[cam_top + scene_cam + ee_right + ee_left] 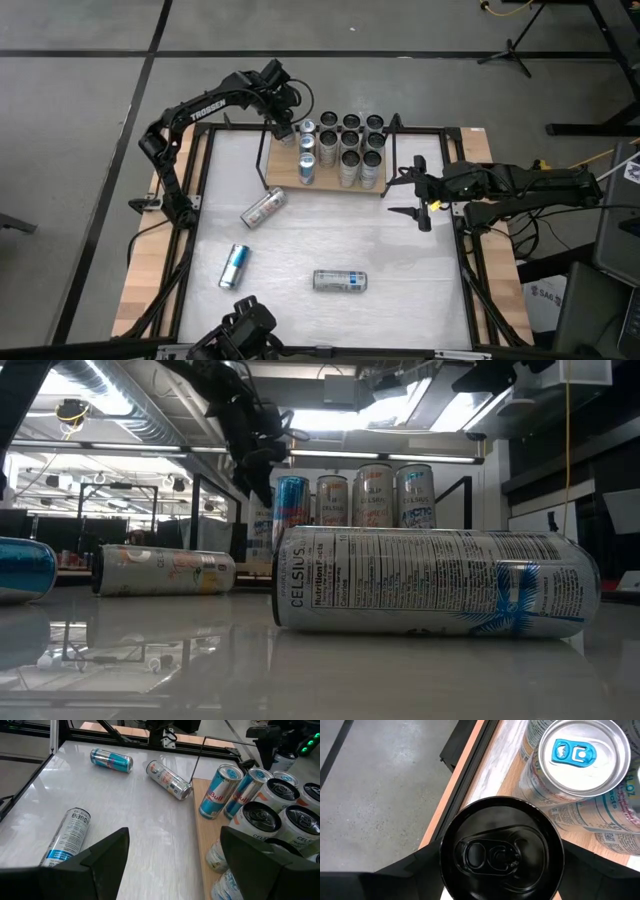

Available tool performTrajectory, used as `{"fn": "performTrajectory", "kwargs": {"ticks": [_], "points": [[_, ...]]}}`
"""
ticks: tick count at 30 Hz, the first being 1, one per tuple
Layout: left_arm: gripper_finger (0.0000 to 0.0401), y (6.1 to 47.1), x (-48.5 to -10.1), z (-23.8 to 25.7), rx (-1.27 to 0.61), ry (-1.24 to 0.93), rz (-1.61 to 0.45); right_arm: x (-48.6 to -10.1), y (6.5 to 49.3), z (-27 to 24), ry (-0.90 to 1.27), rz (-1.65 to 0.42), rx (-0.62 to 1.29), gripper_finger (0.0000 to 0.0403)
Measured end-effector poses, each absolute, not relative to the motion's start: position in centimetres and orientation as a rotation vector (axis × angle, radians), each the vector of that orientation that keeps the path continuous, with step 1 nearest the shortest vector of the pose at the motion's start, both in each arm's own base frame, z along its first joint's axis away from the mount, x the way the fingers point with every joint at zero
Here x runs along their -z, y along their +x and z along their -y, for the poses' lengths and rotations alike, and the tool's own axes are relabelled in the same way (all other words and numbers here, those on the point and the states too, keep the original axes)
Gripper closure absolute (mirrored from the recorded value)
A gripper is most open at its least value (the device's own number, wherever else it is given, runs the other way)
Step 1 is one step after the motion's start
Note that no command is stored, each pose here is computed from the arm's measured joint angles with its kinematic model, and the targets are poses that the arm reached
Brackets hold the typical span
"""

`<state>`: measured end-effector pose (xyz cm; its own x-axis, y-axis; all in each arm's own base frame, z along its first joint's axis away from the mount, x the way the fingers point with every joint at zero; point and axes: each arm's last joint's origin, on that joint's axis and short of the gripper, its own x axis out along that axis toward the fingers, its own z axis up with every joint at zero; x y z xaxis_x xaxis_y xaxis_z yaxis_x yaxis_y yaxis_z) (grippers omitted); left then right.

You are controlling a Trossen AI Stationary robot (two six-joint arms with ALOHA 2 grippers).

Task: Place canned beverage on shelf
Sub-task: Put the white soda can on the shelf, then put the white soda can aligned with the other white soda can on the shelf

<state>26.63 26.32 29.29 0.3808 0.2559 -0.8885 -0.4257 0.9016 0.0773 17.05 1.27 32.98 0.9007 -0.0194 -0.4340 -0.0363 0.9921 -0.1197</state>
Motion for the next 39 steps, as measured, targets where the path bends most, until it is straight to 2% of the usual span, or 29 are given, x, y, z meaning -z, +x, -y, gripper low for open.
{"fn": "performTrajectory", "kwargs": {"ticks": [12, 20, 39], "points": [[0.0040, 27.4, -29.3, -25.6, -0.478, -0.144, -1.124, -33.0, 17.1, -1.3, -0.126, -0.450, -0.009, 0.0100], [0.0038, 27.3, -30.3, -24.7, -0.484, -0.116, -1.114, -33.0, 17.1, -1.3, -0.126, -0.450, -0.009, 0.0100], [0.0038, 25.9, -36.2, -19.8, -0.477, -0.011, -0.956, -33.0, 17.0, -1.3, -0.126, -0.449, -0.009, 0.0100]]}}
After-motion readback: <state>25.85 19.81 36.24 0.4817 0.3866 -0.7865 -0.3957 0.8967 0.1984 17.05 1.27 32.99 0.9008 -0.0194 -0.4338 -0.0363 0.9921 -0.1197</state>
